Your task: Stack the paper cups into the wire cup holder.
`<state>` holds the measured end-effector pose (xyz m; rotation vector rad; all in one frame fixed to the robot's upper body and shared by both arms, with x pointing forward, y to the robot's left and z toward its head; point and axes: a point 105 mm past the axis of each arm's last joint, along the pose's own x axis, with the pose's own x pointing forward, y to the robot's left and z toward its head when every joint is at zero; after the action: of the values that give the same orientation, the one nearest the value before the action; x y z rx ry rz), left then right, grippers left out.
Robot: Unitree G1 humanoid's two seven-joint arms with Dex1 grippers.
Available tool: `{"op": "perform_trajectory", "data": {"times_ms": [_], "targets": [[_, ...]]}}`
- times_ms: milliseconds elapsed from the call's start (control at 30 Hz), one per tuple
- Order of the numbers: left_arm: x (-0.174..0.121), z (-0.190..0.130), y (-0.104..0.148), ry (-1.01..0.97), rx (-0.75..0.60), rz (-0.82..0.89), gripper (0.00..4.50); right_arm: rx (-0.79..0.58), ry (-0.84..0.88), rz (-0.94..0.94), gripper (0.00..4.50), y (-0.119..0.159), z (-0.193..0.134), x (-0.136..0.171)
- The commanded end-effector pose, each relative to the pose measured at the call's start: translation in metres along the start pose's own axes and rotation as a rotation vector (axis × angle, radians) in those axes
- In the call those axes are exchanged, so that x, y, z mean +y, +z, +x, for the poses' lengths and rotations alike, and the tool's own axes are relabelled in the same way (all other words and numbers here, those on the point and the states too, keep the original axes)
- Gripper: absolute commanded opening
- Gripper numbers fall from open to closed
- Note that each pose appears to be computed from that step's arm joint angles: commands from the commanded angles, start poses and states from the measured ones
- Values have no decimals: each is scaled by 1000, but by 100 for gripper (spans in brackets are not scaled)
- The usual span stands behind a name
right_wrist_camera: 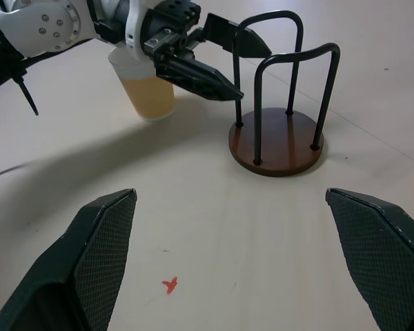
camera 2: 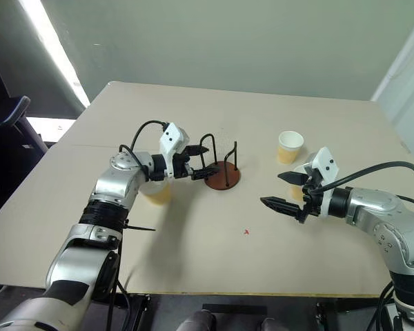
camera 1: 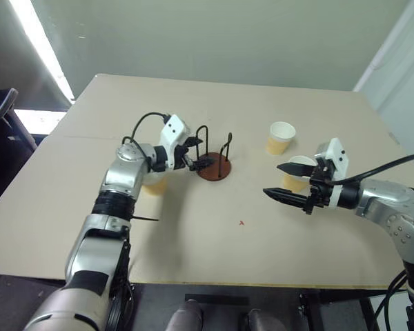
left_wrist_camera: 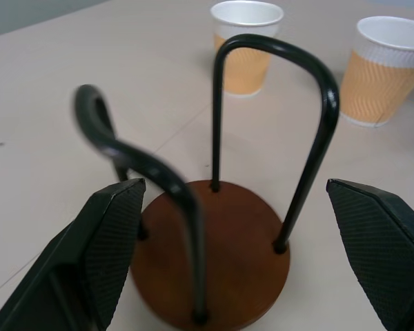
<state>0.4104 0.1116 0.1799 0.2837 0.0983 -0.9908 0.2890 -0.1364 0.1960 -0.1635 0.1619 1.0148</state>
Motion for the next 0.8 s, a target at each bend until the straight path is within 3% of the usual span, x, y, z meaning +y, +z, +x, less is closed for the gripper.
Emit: {"op": "perform_trajectory", "data": {"times_ms": [33, 67, 167, 533, 800], "targets": [[-2, 7, 13, -19, -28, 36, 450, -25, 13, -59, 449, 15, -6, 3], [-4, 9, 13, -28, -28, 34, 450, -23, 14, -63, 449, 15, -6, 3], [-8, 14, 12, -55, -27, 31, 395, -20, 10, -70, 450, 17, -8, 1], [-12, 14, 29, -112, -68, 59, 7, -14, -7, -70, 450, 16, -11, -2], [-39, 12, 49, -222, -102, 131, 3, 1, -15, -77, 450, 16, -18, -2]]}}
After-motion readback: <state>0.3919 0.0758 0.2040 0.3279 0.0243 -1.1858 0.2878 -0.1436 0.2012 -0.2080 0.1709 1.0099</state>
